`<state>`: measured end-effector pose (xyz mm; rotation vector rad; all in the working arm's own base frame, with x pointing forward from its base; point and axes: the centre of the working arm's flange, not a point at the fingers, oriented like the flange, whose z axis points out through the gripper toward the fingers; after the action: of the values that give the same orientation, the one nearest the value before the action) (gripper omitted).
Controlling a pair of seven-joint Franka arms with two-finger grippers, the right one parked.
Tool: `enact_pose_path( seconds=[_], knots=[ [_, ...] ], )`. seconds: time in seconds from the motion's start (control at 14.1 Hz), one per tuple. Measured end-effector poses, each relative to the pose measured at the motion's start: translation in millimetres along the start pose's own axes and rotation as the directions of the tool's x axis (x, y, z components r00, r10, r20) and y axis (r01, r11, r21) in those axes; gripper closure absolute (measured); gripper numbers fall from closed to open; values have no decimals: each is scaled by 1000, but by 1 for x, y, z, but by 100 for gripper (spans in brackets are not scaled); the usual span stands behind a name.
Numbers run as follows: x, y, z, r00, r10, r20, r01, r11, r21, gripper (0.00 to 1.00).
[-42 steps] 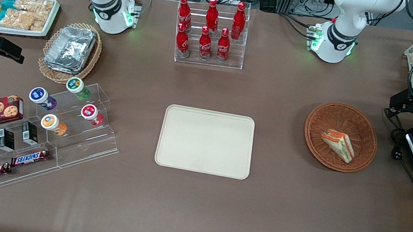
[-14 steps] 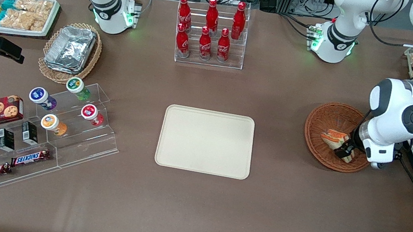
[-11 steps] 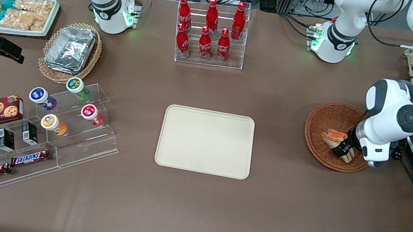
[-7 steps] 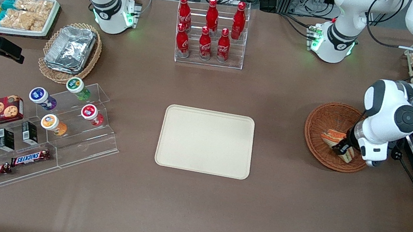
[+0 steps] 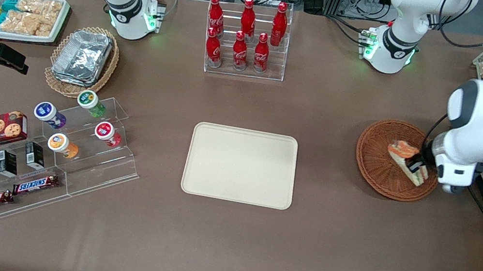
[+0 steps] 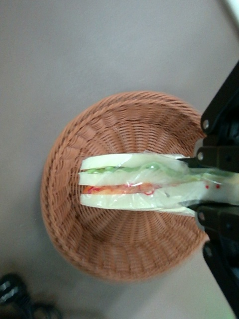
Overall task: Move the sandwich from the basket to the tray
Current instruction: 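Lift the sandwich with the left gripper and carry it toward the tray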
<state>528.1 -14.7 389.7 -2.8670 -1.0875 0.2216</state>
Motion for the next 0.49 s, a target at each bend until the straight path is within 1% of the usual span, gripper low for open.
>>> enact_pose_path(
  seconds=[0.07, 0.14, 0.21, 0.28, 0.35, 0.42, 0.49],
  knots=[
    [-3, -1, -37, 998, 65, 2, -65, 998, 5, 81],
    [-9, 0, -73, 992, 128, 1, -128, 992, 6, 81],
    [-19, 7, -107, 983, 186, -11, -186, 983, 1, 81],
    [-32, 18, -136, 971, 235, -34, -236, 972, -9, 81],
    [-48, 33, -162, 956, 287, -66, -289, 957, -21, 81],
    [-67, 49, -179, 936, 340, -94, -344, 938, -31, 81],
    [-89, 67, -189, 913, 394, -109, -400, 915, -42, 81]
  ],
)
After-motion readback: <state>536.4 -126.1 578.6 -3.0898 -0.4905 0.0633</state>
